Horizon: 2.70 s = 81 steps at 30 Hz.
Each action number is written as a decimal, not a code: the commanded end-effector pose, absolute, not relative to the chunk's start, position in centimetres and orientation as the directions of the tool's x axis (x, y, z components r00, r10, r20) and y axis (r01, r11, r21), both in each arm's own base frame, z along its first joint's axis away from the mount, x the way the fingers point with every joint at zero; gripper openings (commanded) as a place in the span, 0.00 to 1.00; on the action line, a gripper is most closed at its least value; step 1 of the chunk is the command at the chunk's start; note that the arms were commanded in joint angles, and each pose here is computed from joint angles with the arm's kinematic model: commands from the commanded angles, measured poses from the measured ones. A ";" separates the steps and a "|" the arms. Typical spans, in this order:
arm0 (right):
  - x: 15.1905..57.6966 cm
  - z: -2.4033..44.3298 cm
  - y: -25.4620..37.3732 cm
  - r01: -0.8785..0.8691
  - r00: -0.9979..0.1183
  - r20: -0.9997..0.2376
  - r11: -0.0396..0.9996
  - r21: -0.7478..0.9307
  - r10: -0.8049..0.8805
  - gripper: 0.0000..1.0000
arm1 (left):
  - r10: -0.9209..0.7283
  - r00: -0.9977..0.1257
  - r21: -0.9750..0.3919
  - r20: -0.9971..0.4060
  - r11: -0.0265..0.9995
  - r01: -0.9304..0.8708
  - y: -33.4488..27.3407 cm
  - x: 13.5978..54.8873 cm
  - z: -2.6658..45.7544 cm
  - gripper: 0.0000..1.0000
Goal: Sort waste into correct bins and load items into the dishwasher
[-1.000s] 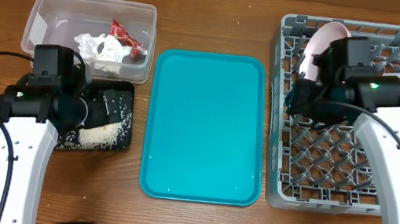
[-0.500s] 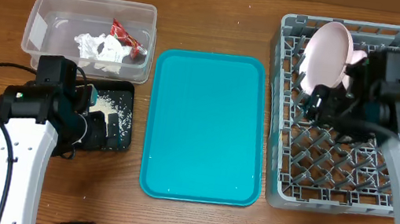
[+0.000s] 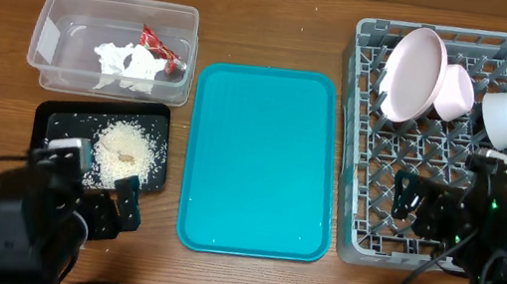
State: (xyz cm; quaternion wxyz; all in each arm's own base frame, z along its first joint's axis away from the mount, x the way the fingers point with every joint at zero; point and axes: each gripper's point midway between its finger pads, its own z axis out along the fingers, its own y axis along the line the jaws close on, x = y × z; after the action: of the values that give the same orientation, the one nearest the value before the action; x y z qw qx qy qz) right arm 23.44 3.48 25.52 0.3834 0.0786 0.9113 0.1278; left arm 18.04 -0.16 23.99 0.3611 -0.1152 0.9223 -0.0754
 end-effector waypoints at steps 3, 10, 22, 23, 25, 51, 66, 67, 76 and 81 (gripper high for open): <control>23.0 24.8 3.3 0.059 -0.707 -0.664 0.956 0.287 0.243 1.00 | -0.345 -0.611 -0.299 -0.712 0.937 -0.181 -0.2 18.7 25.9 1.00; 23.2 24.5 3.3 0.064 -0.719 -0.652 0.956 0.285 0.242 1.00 | -0.348 -0.634 -0.297 -0.690 0.936 -0.191 -0.3 18.2 25.3 1.00; 23.2 24.4 3.3 0.065 -0.721 -0.650 0.956 0.284 0.242 1.00 | -0.348 -0.634 -0.297 -0.690 0.936 -0.191 -0.3 18.2 25.3 1.00; 23.2 24.4 3.3 0.065 -0.721 -0.650 0.956 0.284 0.242 1.00 | -0.348 -0.634 -0.297 -0.690 0.936 -0.191 -0.3 18.2 25.3 1.00; 23.2 24.4 3.3 0.065 -0.721 -0.650 0.956 0.284 0.242 1.00 | -0.348 -0.634 -0.297 -0.690 0.936 -0.191 -0.3 18.2 25.3 1.00; 22.4 24.5 3.0 -0.139 -0.111 -0.964 0.956 0.258 0.243 1.00 | -0.348 -0.634 -0.297 -0.690 0.936 -0.191 -0.3 18.2 25.3 1.00; 24.2 21.3 2.4 -0.155 0.116 -0.961 0.960 0.231 0.250 1.00 | -0.348 -0.634 -0.297 -0.690 0.936 -0.191 -0.3 18.2 25.3 1.00; 24.3 20.9 2.0 -0.130 0.106 -0.962 0.963 0.236 0.250 1.00 | -0.348 -0.634 -0.297 -0.690 0.936 -0.191 -0.3 18.2 25.3 1.00; 24.6 17.0 1.4 -0.056 -0.039 -0.969 0.967 0.247 0.245 1.00 | -0.348 -0.634 -0.297 -0.690 0.936 -0.191 -0.3 18.2 25.3 1.00; 24.6 17.0 1.4 -0.056 -0.039 -0.969 0.967 0.247 0.245 1.00 | -0.348 -0.634 -0.297 -0.690 0.936 -0.191 -0.3 18.2 25.3 1.00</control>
State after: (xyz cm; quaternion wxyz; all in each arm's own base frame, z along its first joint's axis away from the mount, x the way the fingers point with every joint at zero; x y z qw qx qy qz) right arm 24.58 1.76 17.11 0.6869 0.0611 0.7147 0.1164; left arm 18.22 -0.21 25.41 0.4014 -0.1454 0.8994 -0.0936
